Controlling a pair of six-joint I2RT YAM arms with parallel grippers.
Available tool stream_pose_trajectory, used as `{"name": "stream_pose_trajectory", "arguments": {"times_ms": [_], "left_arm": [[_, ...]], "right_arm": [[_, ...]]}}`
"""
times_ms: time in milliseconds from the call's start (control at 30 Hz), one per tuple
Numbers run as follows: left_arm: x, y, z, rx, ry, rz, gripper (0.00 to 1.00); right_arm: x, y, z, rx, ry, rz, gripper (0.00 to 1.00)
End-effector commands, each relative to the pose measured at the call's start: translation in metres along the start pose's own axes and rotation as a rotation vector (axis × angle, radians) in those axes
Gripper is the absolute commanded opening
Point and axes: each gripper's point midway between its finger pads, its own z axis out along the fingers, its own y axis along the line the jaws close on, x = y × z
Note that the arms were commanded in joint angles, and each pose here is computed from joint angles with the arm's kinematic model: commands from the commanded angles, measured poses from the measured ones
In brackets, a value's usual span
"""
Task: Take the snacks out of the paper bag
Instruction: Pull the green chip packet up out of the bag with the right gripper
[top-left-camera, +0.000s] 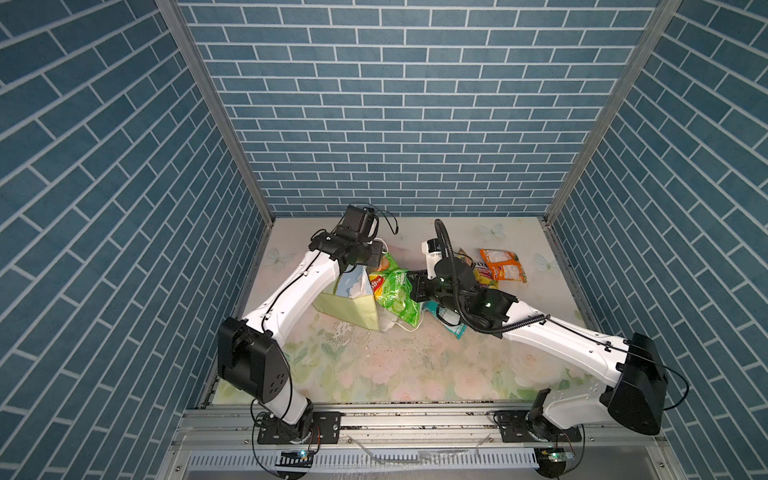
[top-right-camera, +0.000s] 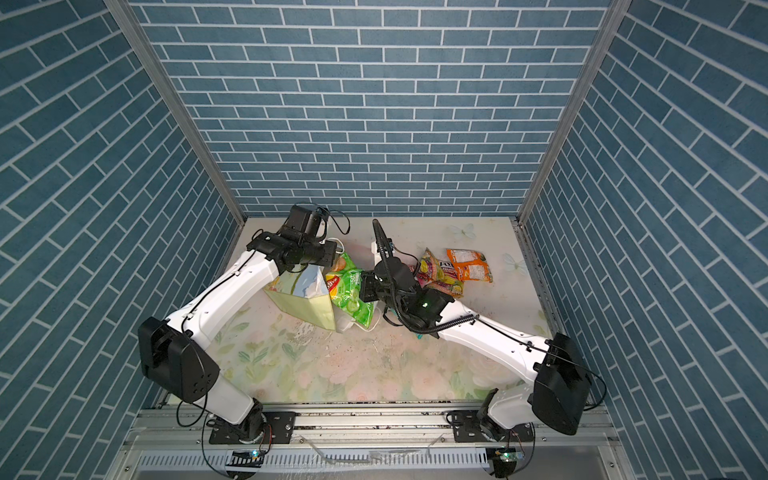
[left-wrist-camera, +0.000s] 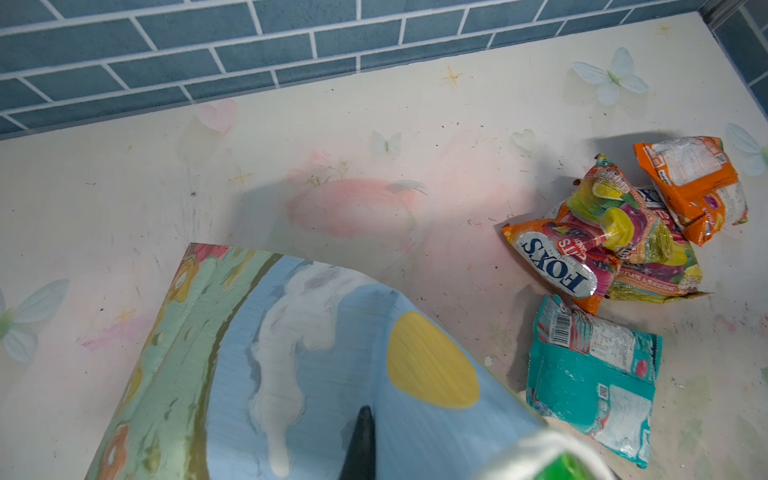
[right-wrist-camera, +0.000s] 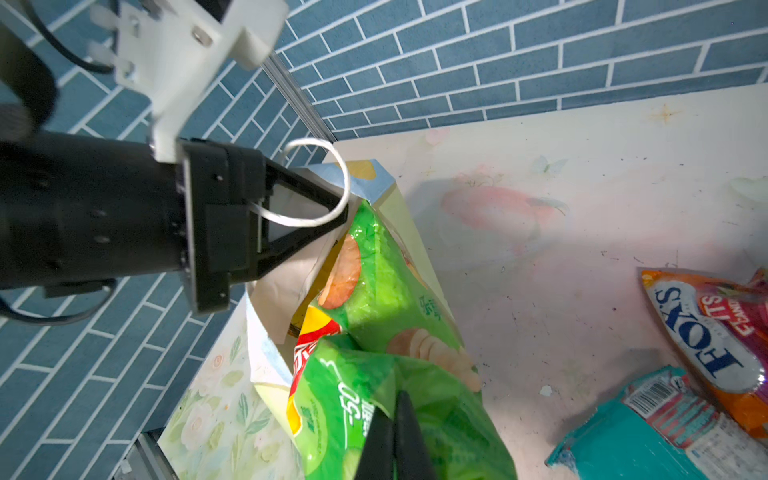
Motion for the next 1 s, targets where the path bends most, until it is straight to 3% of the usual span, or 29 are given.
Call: {"name": "stream_pose_trajectory", "arguments": {"times_ms": [0,700,967], "left_arm": [[-0.002,0.015,-0.014,-0.042,-0.006,-0.006,0.00],[-0.001,0.048,-0.003,-0.118,0.004,-0.038,0.00],[-0.002,0.054,-0.002,-0.113,0.001,-0.060,0.00]], "right_arm": [[-0.024,0.009,-0.021,-0.017,-0.035,0.002,0.00],[-0.063,0.012,-0.076,-0.012,-0.079,-0.033,0.00],[-0.073,-0.025,-0.096,0.101,-0.110,-0.037,0.00]]}}
